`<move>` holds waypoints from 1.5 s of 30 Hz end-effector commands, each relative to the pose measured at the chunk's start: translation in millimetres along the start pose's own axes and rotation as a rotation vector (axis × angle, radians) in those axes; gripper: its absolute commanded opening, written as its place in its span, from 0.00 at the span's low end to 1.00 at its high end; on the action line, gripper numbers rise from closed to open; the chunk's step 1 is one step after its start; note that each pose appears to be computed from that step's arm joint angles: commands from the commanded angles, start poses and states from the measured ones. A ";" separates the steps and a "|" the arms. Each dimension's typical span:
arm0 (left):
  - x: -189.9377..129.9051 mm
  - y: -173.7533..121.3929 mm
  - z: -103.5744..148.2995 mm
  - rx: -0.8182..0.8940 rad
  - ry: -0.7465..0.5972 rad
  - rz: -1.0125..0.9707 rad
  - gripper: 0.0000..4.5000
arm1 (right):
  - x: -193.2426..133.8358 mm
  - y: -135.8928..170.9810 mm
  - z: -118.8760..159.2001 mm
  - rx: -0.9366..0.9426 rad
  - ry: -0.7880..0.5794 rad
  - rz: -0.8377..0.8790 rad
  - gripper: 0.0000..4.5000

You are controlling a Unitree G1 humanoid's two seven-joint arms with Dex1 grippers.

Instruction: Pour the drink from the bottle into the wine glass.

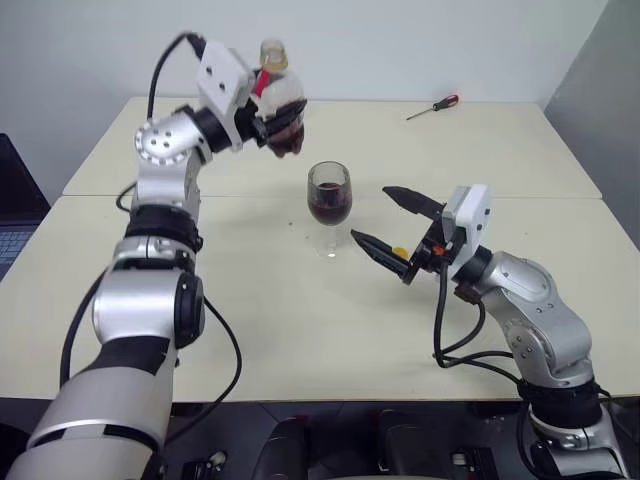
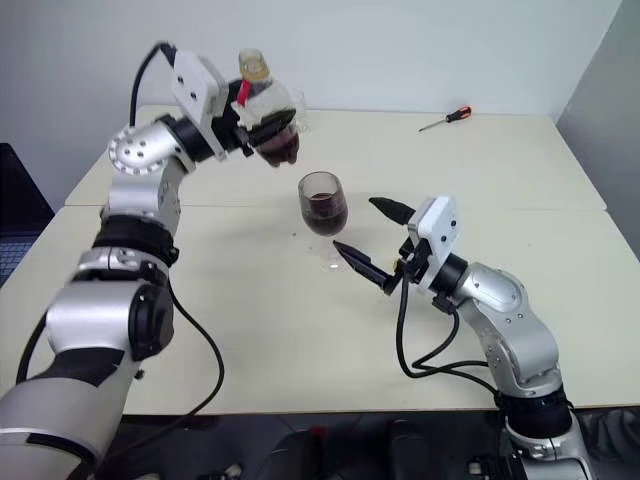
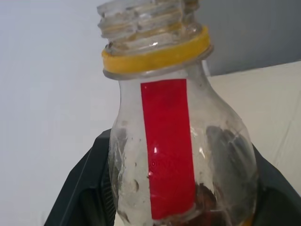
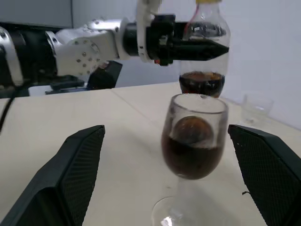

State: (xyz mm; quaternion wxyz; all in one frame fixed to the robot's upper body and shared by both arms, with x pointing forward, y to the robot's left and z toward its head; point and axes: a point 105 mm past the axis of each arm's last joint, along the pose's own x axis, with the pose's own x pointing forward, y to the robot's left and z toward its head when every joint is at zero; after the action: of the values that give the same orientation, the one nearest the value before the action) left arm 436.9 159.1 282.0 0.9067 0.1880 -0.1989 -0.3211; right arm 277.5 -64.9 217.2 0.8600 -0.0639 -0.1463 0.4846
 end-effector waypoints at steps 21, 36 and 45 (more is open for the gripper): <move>-185.5 64.8 -86.4 -0.076 0.220 0.869 0.57 | -32.8 36.0 2.2 0.088 0.027 -0.029 1.00; -166.0 68.5 -115.5 -0.131 0.294 0.820 0.72 | -26.3 22.4 5.2 0.083 0.016 -0.078 1.00; -165.7 69.3 -114.8 -0.127 0.295 0.807 1.00 | -25.0 17.4 4.3 0.074 0.017 -0.086 1.00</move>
State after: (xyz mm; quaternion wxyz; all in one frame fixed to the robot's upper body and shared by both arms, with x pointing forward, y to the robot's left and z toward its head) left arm 409.4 339.3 157.4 0.9915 0.0751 -0.0733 0.0770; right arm 251.8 -76.1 201.5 0.8863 -0.0288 -0.1011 0.4511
